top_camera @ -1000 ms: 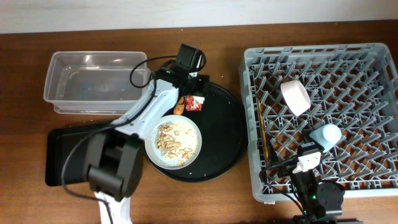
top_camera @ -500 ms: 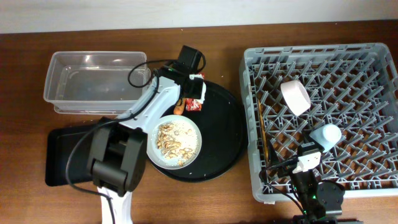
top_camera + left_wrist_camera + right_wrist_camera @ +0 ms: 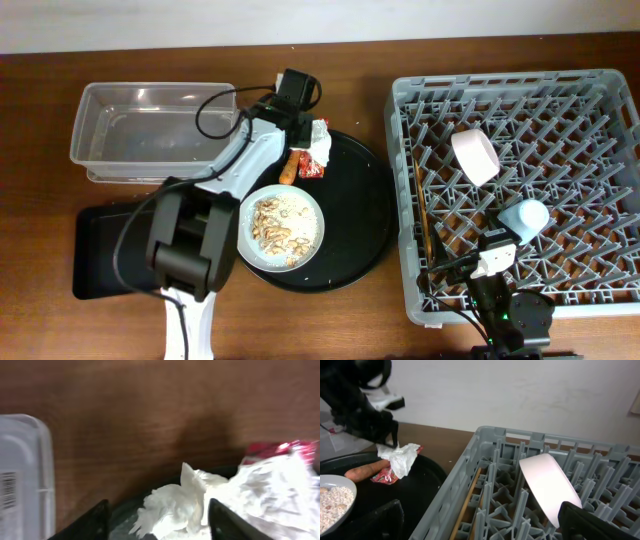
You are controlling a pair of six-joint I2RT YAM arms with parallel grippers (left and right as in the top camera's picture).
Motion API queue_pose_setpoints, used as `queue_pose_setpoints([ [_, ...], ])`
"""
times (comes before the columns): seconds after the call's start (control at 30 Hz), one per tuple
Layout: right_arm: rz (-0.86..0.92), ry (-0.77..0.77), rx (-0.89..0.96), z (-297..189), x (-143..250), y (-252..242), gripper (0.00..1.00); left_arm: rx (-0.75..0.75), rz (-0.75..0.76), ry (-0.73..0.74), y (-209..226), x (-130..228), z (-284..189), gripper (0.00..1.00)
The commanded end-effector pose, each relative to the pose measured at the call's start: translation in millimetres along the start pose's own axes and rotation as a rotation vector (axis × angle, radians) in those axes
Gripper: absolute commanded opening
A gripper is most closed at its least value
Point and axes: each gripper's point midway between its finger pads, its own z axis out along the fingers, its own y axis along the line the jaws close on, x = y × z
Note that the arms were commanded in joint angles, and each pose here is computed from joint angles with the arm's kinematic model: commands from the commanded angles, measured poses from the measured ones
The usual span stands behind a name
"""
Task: Sort waste into correct bins and load items into the dishwasher rack
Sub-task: 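Drop the tissue into the clear plastic container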
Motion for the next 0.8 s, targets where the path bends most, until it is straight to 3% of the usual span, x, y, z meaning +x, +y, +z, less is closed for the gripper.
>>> queue_pose_setpoints([
  [0.0, -0.003, -0.002, -0.001, 0.0, 2.0, -0.2, 0.98, 0.021, 0.007, -0.001, -2.6, -2.0, -0.4, 0.56],
  [0.13, -0.003, -0.002, -0.001, 0.0, 2.0, -0.2, 0.98, 0.103, 0.010, 0.040, -16.2, 6.6, -1.4, 0.42],
  [0.2, -0.003, -0.002, -0.001, 0.0, 2.0, -0.2, 0.98, 0.104, 0.010, 0.037, -16.3, 5.7, -1.6, 0.25],
  [0.27, -0.003, -0.002, -0.001, 0.0, 2.0, -0.2, 0.98, 0.095, 0.009, 0.030, -14.7, 3.5, -2.1, 0.00],
  [0.4, -0.003, -0.002, -0.001, 0.0, 2.0, -0.2, 0.98, 0.093, 0.003, 0.023, -8.3, -6.4, -22.2, 0.00],
  [0.57, -0.003, -0.002, -0.001, 0.0, 2.0, -0.2, 0.98, 0.106, -0.014, -0.047, 6.0, -41.5, -104.3, 0.00],
  [0.77, -0.003, -0.002, -0.001, 0.0, 2.0, -0.2, 0.98, -0.031, -0.080, -0.146, 69.1, -57.1, -180.0, 0.00],
])
